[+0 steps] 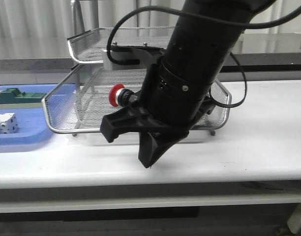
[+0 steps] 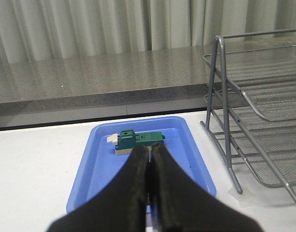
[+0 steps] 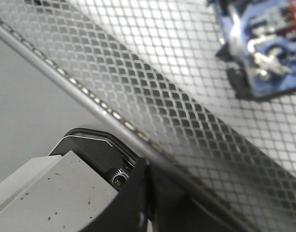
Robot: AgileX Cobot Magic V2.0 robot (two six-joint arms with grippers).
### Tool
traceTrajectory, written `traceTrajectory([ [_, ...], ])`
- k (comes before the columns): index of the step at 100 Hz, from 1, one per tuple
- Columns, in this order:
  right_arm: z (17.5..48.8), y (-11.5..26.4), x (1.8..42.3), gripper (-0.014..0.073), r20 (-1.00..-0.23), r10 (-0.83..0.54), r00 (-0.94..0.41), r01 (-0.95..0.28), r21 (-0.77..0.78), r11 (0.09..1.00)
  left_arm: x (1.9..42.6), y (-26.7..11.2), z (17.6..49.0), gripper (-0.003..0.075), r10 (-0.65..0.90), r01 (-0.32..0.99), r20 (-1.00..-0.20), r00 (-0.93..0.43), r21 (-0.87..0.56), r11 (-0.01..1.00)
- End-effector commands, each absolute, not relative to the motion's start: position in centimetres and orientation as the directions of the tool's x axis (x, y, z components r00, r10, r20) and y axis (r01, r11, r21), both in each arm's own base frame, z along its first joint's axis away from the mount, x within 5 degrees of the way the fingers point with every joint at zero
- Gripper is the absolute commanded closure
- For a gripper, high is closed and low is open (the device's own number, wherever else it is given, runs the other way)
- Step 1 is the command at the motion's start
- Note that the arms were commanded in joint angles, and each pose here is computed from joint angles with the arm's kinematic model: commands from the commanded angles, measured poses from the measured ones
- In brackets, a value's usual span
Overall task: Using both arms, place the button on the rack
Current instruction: 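Reach the right gripper to the front of the middle wire tray, then push the middle tray back into the rack with the right gripper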
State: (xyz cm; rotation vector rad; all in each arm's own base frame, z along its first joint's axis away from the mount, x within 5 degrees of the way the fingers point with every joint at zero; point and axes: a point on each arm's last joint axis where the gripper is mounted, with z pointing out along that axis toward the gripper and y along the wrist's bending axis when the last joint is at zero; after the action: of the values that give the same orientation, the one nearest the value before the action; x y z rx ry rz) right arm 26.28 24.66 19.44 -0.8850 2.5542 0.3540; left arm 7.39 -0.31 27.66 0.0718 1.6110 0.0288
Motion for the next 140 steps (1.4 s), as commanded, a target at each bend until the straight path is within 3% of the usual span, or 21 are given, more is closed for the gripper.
traceTrajectory([
  [1,22.1,25.1,27.5,0.0661,-0.577,-0.518,-0.631,-0.663,0.054,0.747,7.4,0.0,29.2,0.0741,0.043,-0.008,-0.998,0.050,0.042,0.999],
  [27,22.8,24.9,30.1,0.0661,-0.618,-0.517,-0.593,-0.655,-0.004,0.756,7.4,0.0,29.2,0.0741,0.043,-0.008,-0.998,0.050,0.042,0.999],
  [90,23.7,20.2,36.8,0.0661,-0.668,-0.438,-0.601,-0.531,-0.076,0.844,7.4,0.0,29.2,0.0741,0.043,-0.008,-0.998,0.050,0.042,0.999],
  [121,23.5,19.1,37.1,0.0661,-0.644,-0.437,-0.628,-0.512,-0.081,0.855,7.4,0.0,29.2,0.0741,0.043,-0.008,-0.998,0.050,0.042,0.999],
  [140,23.2,19.5,36.2,0.0661,-0.590,-0.450,-0.670,-0.520,-0.060,0.852,7.4,0.0,29.2,0.0741,0.043,-0.008,-0.998,0.050,0.042,0.999],
])
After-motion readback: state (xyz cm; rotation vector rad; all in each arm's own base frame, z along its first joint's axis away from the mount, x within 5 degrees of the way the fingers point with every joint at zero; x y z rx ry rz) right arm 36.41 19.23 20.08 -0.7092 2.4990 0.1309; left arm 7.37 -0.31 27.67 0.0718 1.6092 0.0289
